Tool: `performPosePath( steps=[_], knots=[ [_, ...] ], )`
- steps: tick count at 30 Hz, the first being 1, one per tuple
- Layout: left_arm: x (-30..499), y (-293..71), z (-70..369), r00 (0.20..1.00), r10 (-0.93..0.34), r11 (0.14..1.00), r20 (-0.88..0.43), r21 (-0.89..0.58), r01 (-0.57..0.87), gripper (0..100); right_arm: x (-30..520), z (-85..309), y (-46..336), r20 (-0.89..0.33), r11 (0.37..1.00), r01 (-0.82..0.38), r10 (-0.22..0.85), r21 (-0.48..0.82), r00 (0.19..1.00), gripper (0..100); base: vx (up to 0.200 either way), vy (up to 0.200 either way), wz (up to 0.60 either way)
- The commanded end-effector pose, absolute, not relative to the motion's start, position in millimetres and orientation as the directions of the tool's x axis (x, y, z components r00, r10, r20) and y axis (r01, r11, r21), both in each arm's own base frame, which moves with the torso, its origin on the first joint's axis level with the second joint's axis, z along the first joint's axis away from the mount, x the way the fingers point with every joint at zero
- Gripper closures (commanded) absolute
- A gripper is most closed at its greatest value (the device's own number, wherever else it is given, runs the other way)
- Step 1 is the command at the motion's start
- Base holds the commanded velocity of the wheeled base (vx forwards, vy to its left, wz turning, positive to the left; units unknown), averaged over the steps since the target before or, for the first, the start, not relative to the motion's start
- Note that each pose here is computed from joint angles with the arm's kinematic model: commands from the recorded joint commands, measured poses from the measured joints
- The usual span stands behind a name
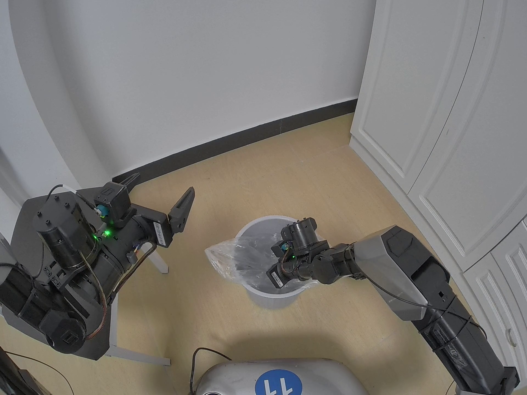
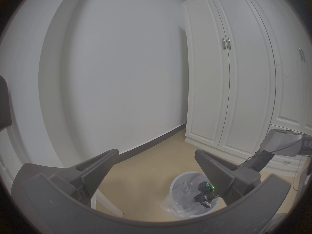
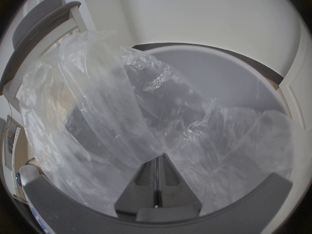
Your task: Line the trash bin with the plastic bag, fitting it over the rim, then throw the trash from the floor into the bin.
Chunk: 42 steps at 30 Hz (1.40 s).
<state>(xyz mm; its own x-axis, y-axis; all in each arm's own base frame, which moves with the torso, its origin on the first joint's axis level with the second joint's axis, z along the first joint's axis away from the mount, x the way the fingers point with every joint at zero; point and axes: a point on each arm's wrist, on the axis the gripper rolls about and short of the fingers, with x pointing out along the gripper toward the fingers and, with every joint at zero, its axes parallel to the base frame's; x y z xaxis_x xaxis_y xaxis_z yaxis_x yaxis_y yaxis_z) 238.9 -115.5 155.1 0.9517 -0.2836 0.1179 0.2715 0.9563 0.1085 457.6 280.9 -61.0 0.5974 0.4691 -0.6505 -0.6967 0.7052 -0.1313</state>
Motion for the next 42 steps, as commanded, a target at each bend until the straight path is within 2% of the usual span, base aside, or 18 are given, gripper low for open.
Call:
performPosePath(
  steps=[1,6,16,24,34,42],
  knots=[
    [240,-116,154,0.952,-0.283,0.956,0.115,0.109,0.271,0,461,-31,280,-0.606,0.729,-0.675,0.487,-0.114,0.629,100,0.0,0.0,0.0],
    [240,-116,155,0.951,-0.282,0.957,0.127,0.107,0.27,0,462,9,280,-0.543,0.745,-0.666,0.539,-0.049,0.643,100,0.0,0.0,0.0],
    [241,-117,154,0.95,-0.282,0.957,0.133,0.106,0.269,0,476,34,264,-0.44,0.79,-0.613,0.551,0.002,0.709,100,0.0,0.0,0.0],
    [245,-118,150,0.951,-0.282,0.957,0.124,0.107,0.27,0,491,32,247,-0.343,0.812,-0.583,0.546,-0.006,0.764,100,0.0,0.0,0.0],
    [245,-118,149,0.952,-0.283,0.957,0.121,0.108,0.27,0,504,9,238,-0.232,0.834,-0.55,0.527,-0.043,0.817,100,0.0,0.0,0.0],
    [245,-118,151,0.95,-0.282,0.957,0.134,0.105,0.269,0,515,-5,218,-0.207,0.826,-0.534,0.499,-0.179,0.841,100,0.0,0.0,0.0]
  ],
)
